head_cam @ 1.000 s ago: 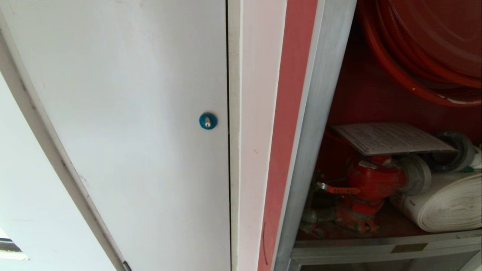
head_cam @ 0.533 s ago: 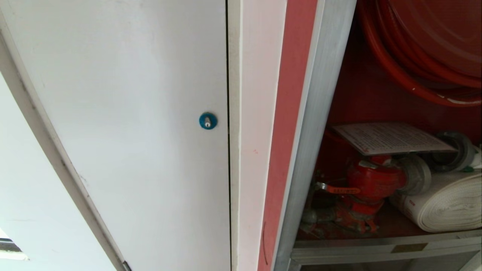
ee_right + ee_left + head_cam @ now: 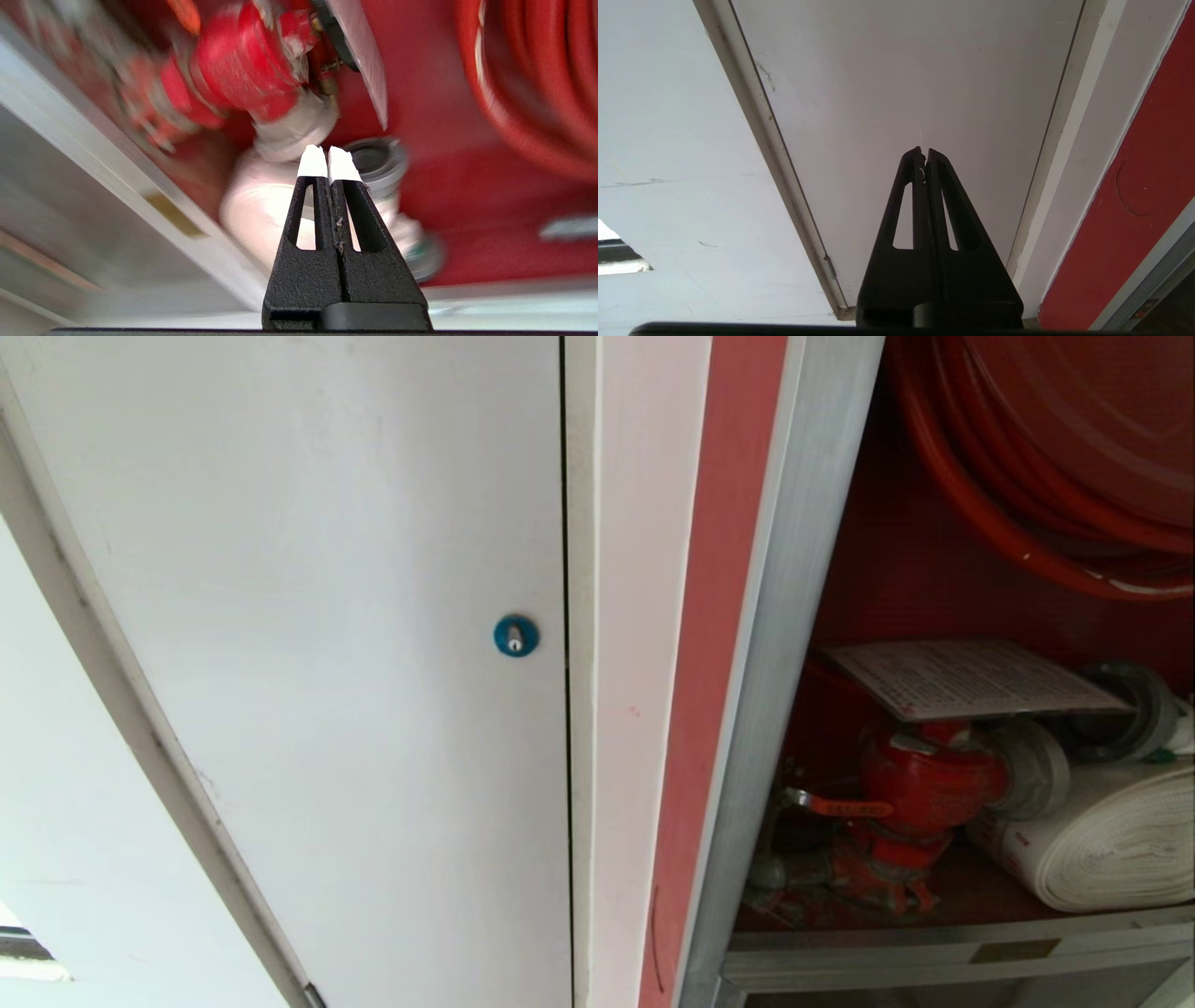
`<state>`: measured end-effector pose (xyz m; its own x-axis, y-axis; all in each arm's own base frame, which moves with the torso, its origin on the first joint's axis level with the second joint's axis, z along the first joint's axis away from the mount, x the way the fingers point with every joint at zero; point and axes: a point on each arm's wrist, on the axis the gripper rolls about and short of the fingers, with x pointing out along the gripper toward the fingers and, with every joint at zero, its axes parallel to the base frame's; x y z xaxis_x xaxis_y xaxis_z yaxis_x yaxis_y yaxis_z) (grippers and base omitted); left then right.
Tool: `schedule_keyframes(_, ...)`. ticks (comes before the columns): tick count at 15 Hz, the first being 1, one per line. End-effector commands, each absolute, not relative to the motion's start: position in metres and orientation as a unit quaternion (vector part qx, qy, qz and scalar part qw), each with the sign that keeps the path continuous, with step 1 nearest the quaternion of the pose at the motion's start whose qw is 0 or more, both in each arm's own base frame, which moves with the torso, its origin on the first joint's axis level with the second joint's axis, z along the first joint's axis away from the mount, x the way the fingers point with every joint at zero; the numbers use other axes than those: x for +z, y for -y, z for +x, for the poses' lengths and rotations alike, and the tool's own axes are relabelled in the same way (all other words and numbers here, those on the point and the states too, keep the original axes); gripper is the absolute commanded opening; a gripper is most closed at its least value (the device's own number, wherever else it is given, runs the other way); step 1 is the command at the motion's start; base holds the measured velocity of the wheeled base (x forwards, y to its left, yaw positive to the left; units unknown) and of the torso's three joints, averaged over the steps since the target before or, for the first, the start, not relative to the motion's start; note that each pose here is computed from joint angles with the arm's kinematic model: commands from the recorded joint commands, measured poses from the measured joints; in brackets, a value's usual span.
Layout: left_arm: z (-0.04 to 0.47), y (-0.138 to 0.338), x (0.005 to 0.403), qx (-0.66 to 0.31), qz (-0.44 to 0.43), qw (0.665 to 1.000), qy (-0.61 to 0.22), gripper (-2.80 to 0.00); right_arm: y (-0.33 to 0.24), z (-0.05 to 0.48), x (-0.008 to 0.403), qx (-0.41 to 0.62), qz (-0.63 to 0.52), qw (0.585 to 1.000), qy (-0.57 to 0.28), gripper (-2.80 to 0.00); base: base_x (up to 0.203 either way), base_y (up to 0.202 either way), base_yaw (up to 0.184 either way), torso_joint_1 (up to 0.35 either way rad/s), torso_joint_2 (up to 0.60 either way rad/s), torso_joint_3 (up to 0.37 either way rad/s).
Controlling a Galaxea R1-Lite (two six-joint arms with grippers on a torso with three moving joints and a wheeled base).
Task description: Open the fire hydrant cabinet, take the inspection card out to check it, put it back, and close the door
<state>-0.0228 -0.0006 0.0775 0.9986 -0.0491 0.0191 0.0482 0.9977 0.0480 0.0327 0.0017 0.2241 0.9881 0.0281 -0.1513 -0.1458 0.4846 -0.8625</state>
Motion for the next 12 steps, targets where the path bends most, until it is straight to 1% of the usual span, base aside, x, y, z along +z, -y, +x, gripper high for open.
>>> schedule_keyframes(1,-0.0218,0.0006,0.0742,-0.024,0.024,0.999,0.004,-2.8,-0.0018,0.0397,0.2251,0.051,-0.568,0.818,-0.072,-2.8,0.0,0.0,0.0,0.0,0.0,0.0)
schedule_keyframes(3,-0.0219,0.0006,0.0741,-0.024,0.024,0.999,0.004,-2.8,-0.001,0.0393,0.2312,0.033,-0.598,0.798,-0.071,-2.8,0.0,0.0,0.0,0.0,0.0,0.0)
schedule_keyframes(6,-0.0219,0.0006,0.0741,-0.024,0.024,0.999,0.004,-2.8,-0.0011,0.0405,0.2302,0.027,-0.61,0.789,-0.063,-2.8,0.0,0.0,0.0,0.0,0.0,0.0)
schedule_keyframes(8,-0.0219,0.0006,0.0741,-0.024,0.024,0.999,0.004,-2.8,-0.001,0.0401,0.2282,0.01,-0.616,0.786,-0.04,-2.8,0.0,0.0,0.0,0.0,0.0,0.0)
schedule_keyframes(11,-0.0219,0.0006,0.0741,-0.024,0.024,0.999,0.004,-2.8,-0.001,0.04,0.2304,0.002,-0.659,0.751,-0.03,-2.8,0.0,0.0,0.0,0.0,0.0,0.0)
schedule_keyframes(12,-0.0219,0.0006,0.0741,-0.024,0.024,0.999,0.004,-2.8,-0.001,0.0404,0.2317,0.001,-0.671,0.741,-0.028,-1.89,0.0,0.0,0.0,0.0,0.0,0.0)
